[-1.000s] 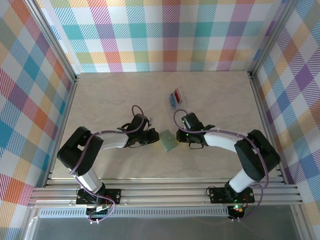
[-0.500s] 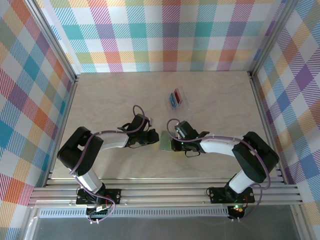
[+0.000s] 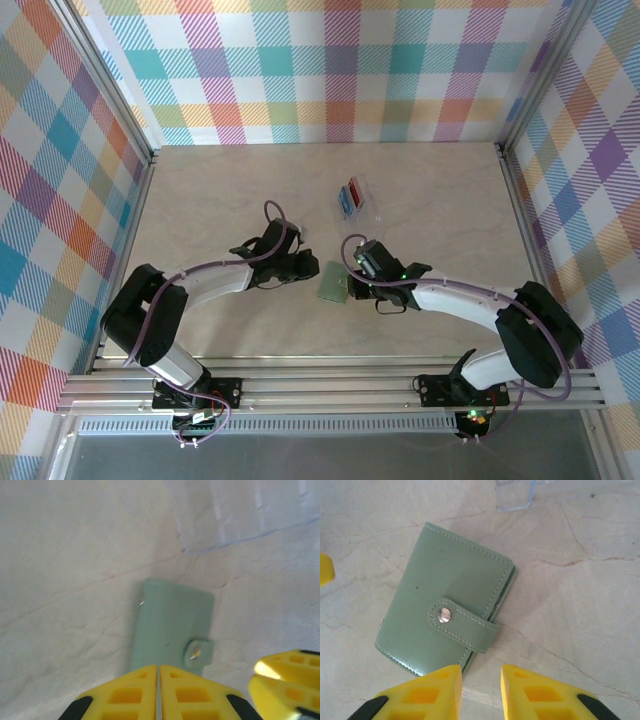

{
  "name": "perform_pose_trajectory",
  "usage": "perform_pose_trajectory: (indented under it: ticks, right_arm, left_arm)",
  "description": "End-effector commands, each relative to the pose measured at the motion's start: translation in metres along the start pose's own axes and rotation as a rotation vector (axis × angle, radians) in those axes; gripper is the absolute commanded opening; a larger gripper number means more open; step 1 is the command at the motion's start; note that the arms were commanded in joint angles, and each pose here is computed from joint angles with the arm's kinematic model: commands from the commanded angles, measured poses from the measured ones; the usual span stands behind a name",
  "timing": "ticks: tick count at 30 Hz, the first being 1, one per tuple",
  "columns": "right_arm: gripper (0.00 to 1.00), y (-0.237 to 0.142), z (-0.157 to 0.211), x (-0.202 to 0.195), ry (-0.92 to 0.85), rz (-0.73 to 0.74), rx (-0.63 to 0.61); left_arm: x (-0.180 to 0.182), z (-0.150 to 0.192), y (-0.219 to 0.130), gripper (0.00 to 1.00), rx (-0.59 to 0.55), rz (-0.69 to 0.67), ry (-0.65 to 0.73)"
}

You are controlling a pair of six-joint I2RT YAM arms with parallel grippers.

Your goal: Put the credit cards into the card holder

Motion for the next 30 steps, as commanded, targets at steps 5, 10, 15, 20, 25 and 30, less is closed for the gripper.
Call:
perform_pose_trajectory:
  ticks: [5,10,15,20,25,30]
  right_arm:
    - [0.27,0.011,-0.009,0.007,-0.049,0.02,0.037]
    - [0.27,0.012,-0.008,0.004,-0.05,0.031,0.037]
    - [0.27,0.011,-0.01,0.003,-0.06,0.045,0.039]
    - [0.27,0.009,-0.012,0.004,-0.065,0.042,0.036]
    - [0.28,0.009,-0.011,0.004,-0.08,0.041,0.041]
    - [0.32,0.006,-0.013,0.008,-0.096,0.015,0.031]
  left_arm:
    - [0.007,0.014,0.028,0.07,0.106,-0.023,-0.013]
    - [0.02,0.032,0.025,0.07,0.116,-0.047,0.001]
    - [0.031,0.056,0.027,0.07,0.138,-0.064,0.004]
    - [0.027,0.074,0.027,0.07,0.152,-0.052,0.021]
    - [0.01,0.065,0.007,0.08,0.114,-0.021,0.033]
    - [-0.005,0.039,-0.021,0.13,0.045,-0.012,0.019]
Point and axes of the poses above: each hand's point on the last joint's axis, 136 mm out from that joint toward the fingers, its own y axis out along the fingers, its own x axis along the line the jaws close on, z = x × y, the point moved 2 cm from there along -y, back along the fingers, and after that the axes turned 10 degrees about -y, right-handed, at the moved point
